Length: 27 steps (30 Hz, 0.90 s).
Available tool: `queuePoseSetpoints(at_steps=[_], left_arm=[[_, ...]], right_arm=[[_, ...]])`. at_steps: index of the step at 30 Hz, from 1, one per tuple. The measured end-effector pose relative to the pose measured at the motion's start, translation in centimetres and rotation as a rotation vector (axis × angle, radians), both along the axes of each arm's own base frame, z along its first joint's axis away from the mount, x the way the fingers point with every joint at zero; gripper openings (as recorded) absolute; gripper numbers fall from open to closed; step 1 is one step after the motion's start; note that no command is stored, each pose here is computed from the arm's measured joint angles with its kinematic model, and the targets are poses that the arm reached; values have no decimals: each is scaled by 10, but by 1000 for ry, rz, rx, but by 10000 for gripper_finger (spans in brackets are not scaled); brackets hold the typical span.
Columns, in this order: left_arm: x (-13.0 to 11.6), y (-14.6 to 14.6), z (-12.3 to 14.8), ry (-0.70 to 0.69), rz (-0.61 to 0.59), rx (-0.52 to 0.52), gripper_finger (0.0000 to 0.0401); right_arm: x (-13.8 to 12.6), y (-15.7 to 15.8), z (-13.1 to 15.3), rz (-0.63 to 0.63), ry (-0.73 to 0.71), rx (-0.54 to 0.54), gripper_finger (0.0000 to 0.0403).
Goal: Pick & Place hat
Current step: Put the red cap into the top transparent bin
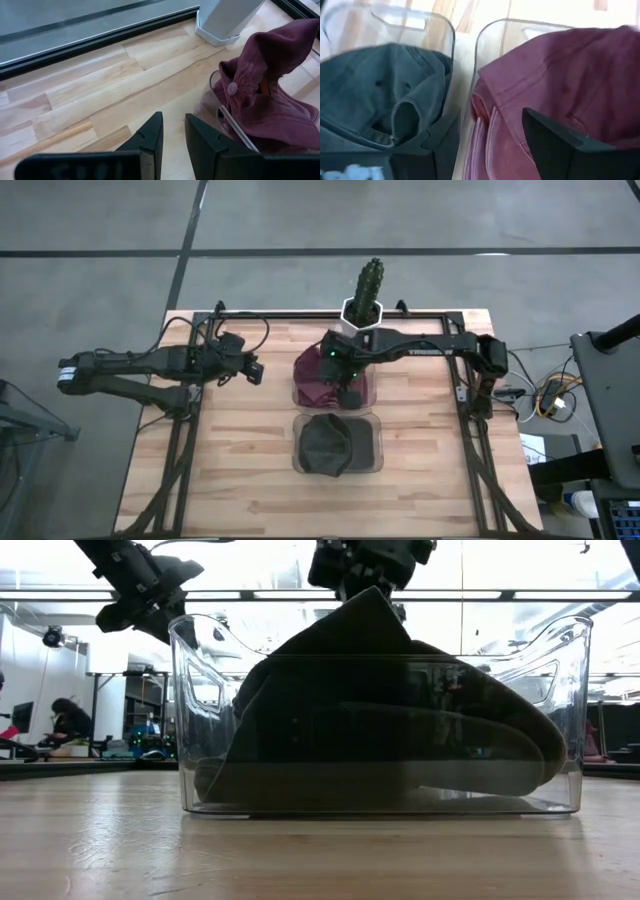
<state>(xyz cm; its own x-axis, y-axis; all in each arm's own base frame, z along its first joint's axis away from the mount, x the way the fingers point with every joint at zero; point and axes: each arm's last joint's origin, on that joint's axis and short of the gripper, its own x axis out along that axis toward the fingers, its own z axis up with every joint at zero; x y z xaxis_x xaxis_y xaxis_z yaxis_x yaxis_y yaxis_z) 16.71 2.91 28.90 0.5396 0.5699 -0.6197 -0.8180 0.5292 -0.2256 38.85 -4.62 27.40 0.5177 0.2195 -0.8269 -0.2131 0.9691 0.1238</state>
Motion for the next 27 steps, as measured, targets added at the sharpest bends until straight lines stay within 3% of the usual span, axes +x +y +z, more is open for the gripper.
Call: queuePoseSetpoints(at_steps=[12,20,27], left_arm=[[0,0,0,8,-12,8,74],[0,0,0,8,-13,8,74],[0,0,0,8,-13,7,74]], right_arm=[[18,11,-16,30,-43,-48,206],[30,8,-44,2,25,-60,206],[37,8,-44,-17,23,-84,205]])
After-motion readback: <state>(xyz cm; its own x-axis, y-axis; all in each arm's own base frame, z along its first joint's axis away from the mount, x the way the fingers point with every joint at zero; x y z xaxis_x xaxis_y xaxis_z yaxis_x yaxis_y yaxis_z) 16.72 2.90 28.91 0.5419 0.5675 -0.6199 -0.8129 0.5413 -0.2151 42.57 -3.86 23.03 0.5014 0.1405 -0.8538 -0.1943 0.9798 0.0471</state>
